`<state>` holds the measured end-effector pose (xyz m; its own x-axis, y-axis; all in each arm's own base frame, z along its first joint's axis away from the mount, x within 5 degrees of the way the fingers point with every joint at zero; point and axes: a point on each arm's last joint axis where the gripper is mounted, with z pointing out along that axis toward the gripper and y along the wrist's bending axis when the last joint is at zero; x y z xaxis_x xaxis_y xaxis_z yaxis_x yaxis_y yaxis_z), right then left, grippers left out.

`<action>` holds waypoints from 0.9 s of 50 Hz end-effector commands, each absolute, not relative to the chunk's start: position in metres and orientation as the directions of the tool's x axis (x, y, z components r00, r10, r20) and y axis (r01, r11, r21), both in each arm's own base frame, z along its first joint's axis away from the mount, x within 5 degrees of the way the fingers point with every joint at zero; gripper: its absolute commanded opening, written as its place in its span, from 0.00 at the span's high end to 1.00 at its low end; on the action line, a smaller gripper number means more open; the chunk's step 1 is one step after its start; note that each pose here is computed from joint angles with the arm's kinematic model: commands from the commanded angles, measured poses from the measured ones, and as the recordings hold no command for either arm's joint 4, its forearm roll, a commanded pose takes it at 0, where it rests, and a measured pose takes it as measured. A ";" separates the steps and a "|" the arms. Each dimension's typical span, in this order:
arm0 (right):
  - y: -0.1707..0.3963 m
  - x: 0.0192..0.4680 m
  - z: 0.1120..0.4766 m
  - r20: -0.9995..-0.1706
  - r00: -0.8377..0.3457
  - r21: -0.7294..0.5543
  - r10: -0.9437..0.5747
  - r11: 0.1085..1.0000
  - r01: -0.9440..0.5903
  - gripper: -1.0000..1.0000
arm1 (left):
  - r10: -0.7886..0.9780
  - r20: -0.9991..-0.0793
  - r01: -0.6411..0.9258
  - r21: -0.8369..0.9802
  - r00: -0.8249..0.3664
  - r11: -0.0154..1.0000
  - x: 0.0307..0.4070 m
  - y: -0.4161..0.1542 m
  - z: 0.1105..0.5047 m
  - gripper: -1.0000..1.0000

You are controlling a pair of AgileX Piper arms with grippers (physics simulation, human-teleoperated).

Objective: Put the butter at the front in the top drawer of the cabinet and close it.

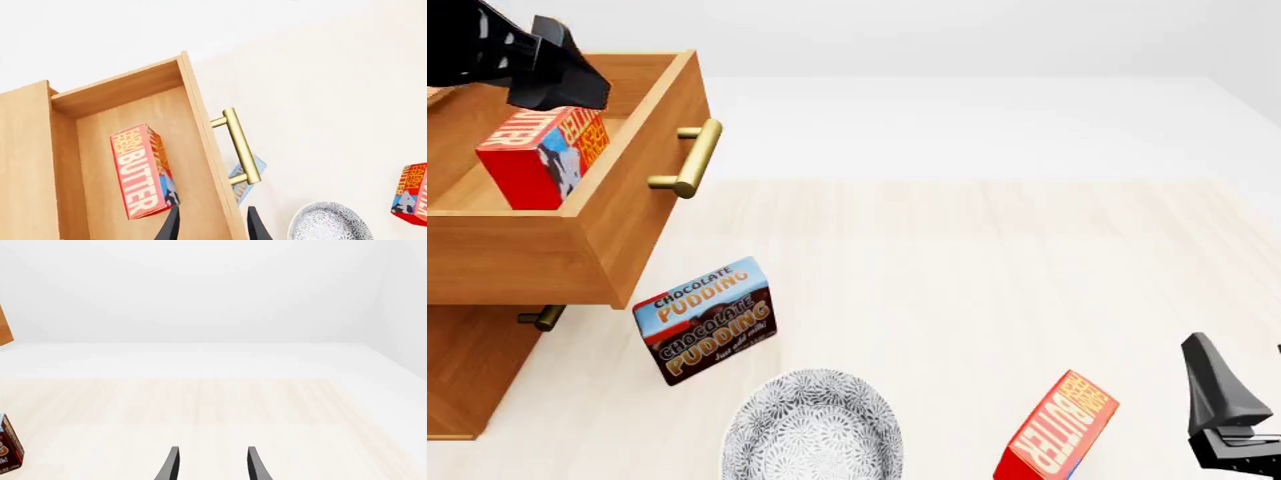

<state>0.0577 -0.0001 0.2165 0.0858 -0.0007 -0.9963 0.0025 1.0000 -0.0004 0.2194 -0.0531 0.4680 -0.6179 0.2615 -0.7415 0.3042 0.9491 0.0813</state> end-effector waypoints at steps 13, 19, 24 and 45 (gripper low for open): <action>0.000 0.057 0.215 -0.996 0.086 -0.001 -0.001 1.000 0.003 0.00 | 0.364 -0.758 0.458 0.097 -0.541 0.884 0.267 -0.111 0.451 0.00; 0.000 0.057 0.215 -0.996 0.086 -0.001 -0.001 1.000 0.003 0.00 | 0.351 -0.788 0.483 0.078 -0.506 0.872 0.275 -0.131 0.452 0.00; 0.000 0.057 0.215 -0.996 0.086 0.000 -0.001 1.000 0.003 0.00 | 0.367 -0.796 0.474 0.116 -0.481 0.873 0.286 -0.125 0.444 0.00; 0.000 0.057 0.215 -0.996 0.086 0.000 -0.001 1.000 0.003 0.00 | 0.368 -0.815 0.547 0.075 -0.448 0.834 0.341 -0.199 0.407 0.00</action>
